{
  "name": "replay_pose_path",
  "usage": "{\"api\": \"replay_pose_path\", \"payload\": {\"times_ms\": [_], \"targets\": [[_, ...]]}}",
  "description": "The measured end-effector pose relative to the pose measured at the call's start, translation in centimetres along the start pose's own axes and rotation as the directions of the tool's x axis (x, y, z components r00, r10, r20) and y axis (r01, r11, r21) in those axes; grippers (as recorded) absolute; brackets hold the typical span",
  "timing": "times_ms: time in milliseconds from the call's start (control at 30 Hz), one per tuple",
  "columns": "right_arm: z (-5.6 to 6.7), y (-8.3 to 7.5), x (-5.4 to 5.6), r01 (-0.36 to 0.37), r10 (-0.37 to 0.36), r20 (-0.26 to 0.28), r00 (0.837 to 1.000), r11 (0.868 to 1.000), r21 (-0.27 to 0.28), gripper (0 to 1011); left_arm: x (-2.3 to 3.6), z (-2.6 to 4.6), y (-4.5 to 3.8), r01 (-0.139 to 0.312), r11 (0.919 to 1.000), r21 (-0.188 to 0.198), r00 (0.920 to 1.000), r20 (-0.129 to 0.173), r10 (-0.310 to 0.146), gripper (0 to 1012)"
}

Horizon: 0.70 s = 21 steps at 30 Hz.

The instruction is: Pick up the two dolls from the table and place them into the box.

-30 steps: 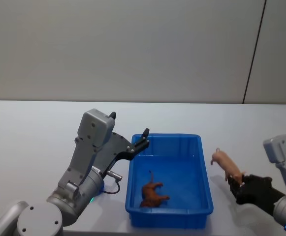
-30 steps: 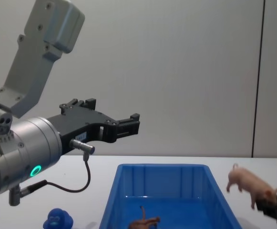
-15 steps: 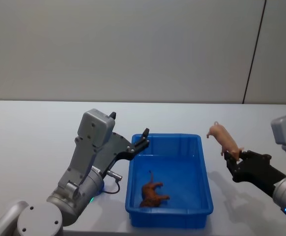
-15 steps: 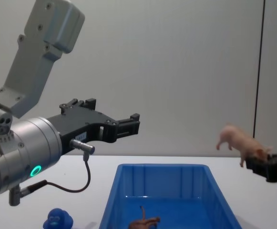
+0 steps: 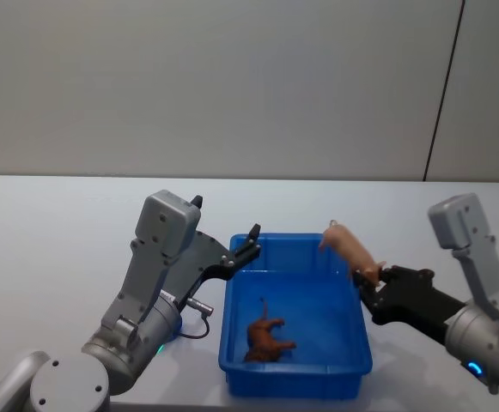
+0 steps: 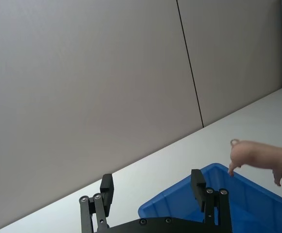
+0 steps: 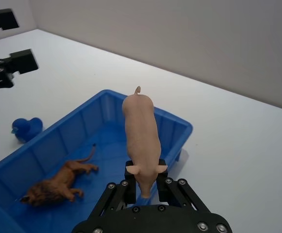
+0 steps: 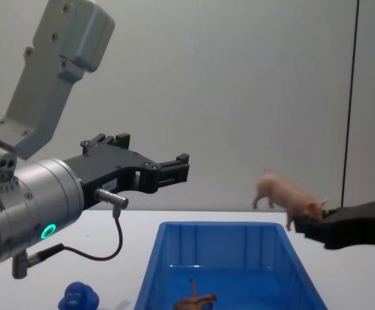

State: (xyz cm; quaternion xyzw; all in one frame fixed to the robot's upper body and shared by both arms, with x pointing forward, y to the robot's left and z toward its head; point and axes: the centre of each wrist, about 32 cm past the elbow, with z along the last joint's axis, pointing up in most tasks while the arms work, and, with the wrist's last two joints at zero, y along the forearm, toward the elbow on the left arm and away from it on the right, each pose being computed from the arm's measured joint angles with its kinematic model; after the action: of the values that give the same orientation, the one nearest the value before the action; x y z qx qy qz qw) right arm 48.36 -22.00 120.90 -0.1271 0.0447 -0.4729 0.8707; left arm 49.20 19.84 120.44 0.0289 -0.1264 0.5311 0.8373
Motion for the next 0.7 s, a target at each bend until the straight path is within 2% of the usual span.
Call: {"api": "replay_pose_path", "payload": {"times_ms": [100,233,467,500,533,633,700], "targets": [[0.2,0.2,-0.3,-0.016,0.016,0.005,1.0,1.0,-0.009,232,0.0,0.0,0.0,0.0,1.0,0.0,1.0,0.0,0.0,1001],[0.4,0.5,-0.9,-0.04,0.04,0.011,0.999,0.999,-0.024,301,0.0,0.0,0.0,0.0,1.0,0.0,1.0,0.0,0.0,1001],[0.7,0.9,-1.7,-0.064,0.065,0.016,0.998,0.997,-0.034,538,0.0,0.0,0.0,0.0,1.0,0.0,1.0,0.0,0.0,1001],[0.7,0.9,-1.7,-0.065,0.066,0.016,0.998,0.997,-0.033,579,0.0,0.0,0.0,0.0,1.0,0.0,1.0,0.0,0.0,1001],[0.7,0.9,-1.8,-0.066,0.066,0.016,0.998,0.997,-0.032,579,0.0,0.0,0.0,0.0,1.0,0.0,1.0,0.0,0.0,1001],[0.8,0.9,-1.8,-0.064,0.064,0.017,0.998,0.998,-0.027,700,0.0,0.0,0.0,0.0,1.0,0.0,1.0,0.0,0.0,1001],[0.8,0.9,-1.8,-0.059,0.059,0.02,0.998,0.998,-0.018,736,0.0,0.0,0.0,0.0,1.0,0.0,1.0,0.0,0.0,1001]]}}
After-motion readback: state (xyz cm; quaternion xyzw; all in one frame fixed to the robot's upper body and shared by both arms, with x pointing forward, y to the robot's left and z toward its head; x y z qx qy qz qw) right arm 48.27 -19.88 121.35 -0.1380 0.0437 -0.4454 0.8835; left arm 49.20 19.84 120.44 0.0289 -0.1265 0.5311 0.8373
